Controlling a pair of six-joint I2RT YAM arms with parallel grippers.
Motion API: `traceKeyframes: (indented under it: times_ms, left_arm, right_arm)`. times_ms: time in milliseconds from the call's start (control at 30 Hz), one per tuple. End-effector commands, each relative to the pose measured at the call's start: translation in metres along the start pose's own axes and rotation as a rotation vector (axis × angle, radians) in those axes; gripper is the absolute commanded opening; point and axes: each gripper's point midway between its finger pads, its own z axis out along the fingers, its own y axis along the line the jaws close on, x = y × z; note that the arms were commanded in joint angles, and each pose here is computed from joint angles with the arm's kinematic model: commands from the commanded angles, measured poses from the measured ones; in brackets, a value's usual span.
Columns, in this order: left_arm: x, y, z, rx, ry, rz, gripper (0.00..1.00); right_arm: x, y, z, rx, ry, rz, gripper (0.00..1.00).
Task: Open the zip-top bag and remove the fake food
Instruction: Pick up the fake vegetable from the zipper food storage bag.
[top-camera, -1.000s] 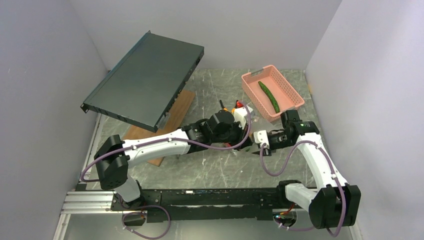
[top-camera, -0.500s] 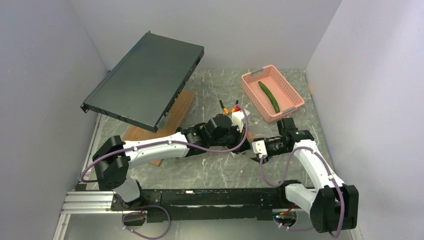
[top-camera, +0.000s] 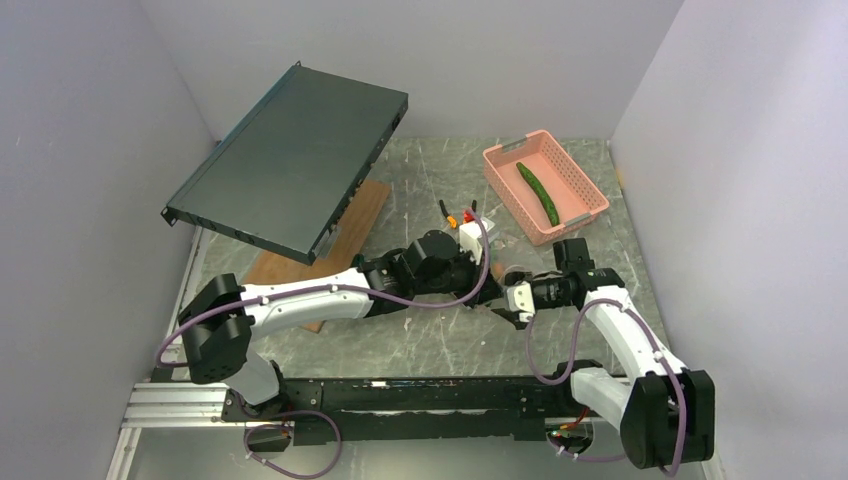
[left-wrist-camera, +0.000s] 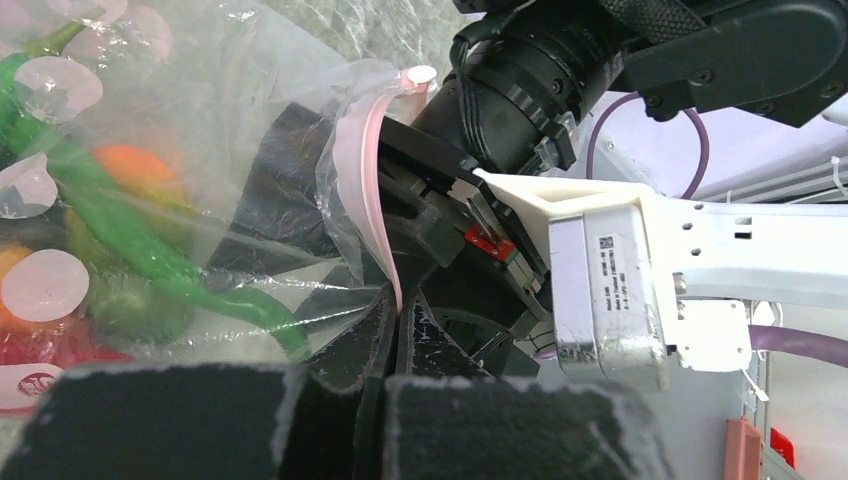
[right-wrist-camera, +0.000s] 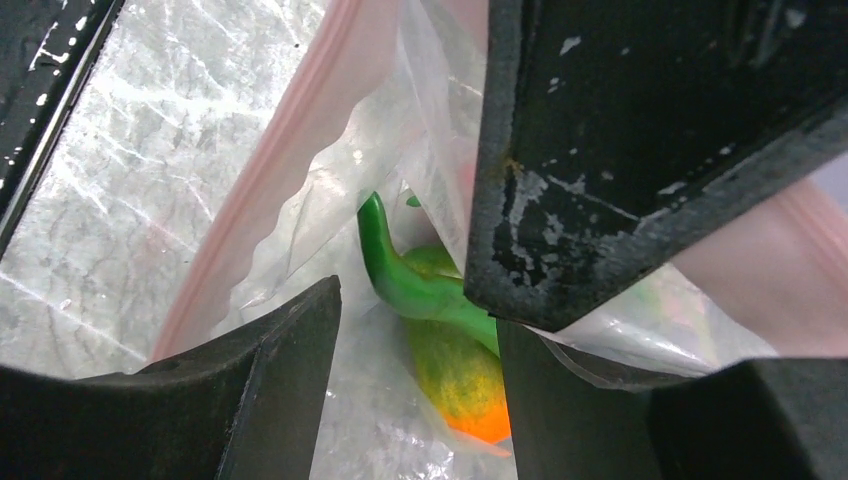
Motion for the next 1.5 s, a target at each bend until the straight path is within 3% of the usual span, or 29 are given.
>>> traceKeyframes:
  times_ms: [0, 200, 633, 1067, 1467]
  left_arm:
    - [-0.030, -0.032, -0.012, 0.092, -0.107, 0.001, 0.00]
    - [-0.031, -0.033, -0.011, 0.095, -0.114, 0.001, 0.00]
    - [-0.026, -0.023, -0.017, 0.044, -0.109, 0.013, 0.00]
    - [-0.009, 0.005, -0.033, -0.077, -0.089, 0.042, 0.00]
    - [-0.005, 0.019, -0.031, -0.142, -0.076, 0.038, 0.00]
  right_arm:
    - [-0.010, -0.011, 0.008, 0.033, -0.090, -0.059, 0.60]
    - [-0.006, -0.006, 0.013, 0.023, -0.089, -0.055, 0.54]
    - [-0.012, -0.002, 0.009, -0.027, -0.074, -0.001, 0.10]
    - [-0.032, -0.005, -0.020, 0.033, -0.071, 0.126, 0.05]
    - [-0.079, -0.011, -0.042, 0.035, -0.099, 0.213, 0.03]
